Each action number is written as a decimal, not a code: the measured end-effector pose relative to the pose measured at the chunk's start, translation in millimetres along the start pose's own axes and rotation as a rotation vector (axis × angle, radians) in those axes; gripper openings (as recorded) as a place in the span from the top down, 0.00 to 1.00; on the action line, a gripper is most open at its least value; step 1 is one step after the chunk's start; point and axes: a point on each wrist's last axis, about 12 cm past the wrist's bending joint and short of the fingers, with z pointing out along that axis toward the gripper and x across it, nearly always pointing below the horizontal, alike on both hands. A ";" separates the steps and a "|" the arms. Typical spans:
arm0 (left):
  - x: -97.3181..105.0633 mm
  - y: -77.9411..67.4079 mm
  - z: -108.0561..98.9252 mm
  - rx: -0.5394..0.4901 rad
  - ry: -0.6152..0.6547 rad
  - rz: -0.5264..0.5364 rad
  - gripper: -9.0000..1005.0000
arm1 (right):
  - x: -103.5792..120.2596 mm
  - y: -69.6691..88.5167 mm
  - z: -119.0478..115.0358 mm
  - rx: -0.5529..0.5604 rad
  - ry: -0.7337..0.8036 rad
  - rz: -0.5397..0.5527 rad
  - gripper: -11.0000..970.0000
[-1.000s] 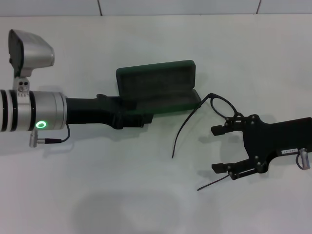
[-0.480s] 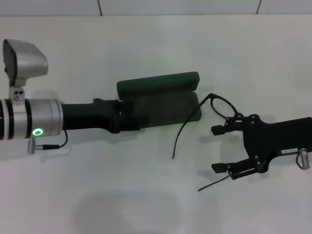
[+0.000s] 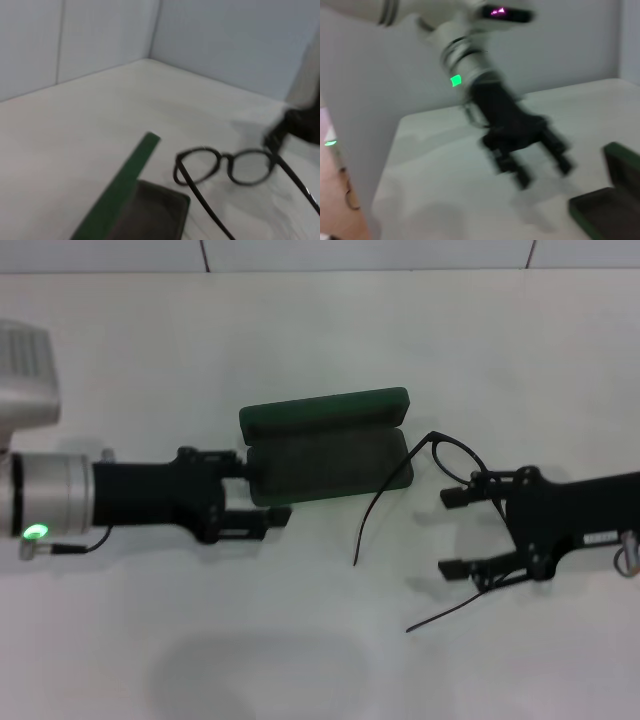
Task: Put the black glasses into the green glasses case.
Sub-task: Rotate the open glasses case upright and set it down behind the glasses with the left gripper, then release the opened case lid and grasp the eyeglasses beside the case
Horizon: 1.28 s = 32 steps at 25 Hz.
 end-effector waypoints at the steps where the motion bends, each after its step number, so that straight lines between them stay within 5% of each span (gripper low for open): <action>1: 3.9 -1.8 -3.9 0.001 0.003 0.030 0.29 | -2.3 -2.3 -2.5 0.010 -0.001 0.017 0.11; 9: 33.2 -22.8 -24.3 -0.015 -0.010 0.125 0.28 | -29.7 -28.4 -45.6 0.149 -0.009 0.225 0.11; 17: 49.9 -38.5 -29.3 -0.009 -0.048 0.113 0.28 | -89.8 -75.6 -73.8 0.252 0.196 0.542 0.12; 24: 48.9 -38.8 -26.7 0.002 -0.045 0.117 0.28 | -122.5 -89.7 -46.7 0.315 0.505 0.683 0.11; 32: 51.0 -39.9 -27.6 0.003 -0.040 0.113 0.28 | -145.8 -82.2 9.5 0.316 0.739 0.667 0.12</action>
